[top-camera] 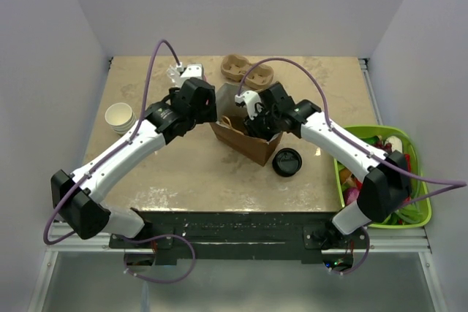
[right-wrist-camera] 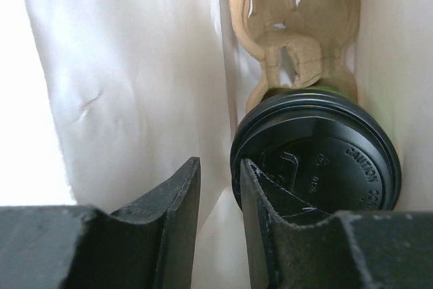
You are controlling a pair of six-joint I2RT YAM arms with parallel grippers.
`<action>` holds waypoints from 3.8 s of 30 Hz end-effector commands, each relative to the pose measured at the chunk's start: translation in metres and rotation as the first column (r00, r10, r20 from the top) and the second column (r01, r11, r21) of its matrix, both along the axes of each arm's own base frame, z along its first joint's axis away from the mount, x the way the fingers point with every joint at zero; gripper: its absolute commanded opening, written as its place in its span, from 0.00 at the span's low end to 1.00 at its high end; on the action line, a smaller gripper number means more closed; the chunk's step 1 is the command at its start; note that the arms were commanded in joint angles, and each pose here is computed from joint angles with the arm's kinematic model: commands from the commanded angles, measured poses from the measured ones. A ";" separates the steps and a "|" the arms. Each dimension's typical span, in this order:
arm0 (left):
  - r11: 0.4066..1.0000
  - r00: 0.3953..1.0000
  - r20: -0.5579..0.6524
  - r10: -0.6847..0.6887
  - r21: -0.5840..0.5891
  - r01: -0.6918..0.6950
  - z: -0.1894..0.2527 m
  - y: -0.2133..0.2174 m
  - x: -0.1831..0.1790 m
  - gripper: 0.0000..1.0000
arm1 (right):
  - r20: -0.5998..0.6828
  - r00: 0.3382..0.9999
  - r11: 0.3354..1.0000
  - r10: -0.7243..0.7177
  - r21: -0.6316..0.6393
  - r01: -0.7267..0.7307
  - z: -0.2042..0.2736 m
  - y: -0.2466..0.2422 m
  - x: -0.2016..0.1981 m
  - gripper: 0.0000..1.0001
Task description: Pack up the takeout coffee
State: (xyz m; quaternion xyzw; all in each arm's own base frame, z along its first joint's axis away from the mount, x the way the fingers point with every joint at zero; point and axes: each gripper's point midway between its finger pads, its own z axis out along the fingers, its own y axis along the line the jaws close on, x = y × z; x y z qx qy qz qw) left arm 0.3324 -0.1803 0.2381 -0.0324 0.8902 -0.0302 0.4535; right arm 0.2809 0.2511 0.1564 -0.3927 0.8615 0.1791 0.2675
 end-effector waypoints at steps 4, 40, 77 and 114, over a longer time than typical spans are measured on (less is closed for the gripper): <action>0.999 0.999 0.051 0.007 -0.034 -0.005 0.021 -0.005 0.007 0.79 | 0.086 0.996 0.994 0.021 0.106 -0.030 0.053 0.005 -0.002 0.44; 0.993 0.993 0.117 -0.011 -0.116 0.025 0.056 -0.017 0.013 0.87 | 0.321 0.941 0.840 0.109 0.476 -0.260 0.194 0.029 -0.050 0.70; 0.985 0.980 0.197 -0.026 -0.164 0.059 0.093 -0.010 0.000 0.92 | 0.385 0.922 0.807 -0.033 0.554 -0.203 0.236 0.011 -0.056 0.88; 0.984 0.976 0.215 -0.012 -0.171 0.050 0.101 0.005 -0.013 0.92 | 0.340 0.936 0.854 -0.093 0.511 -0.101 0.219 -0.002 -0.050 0.87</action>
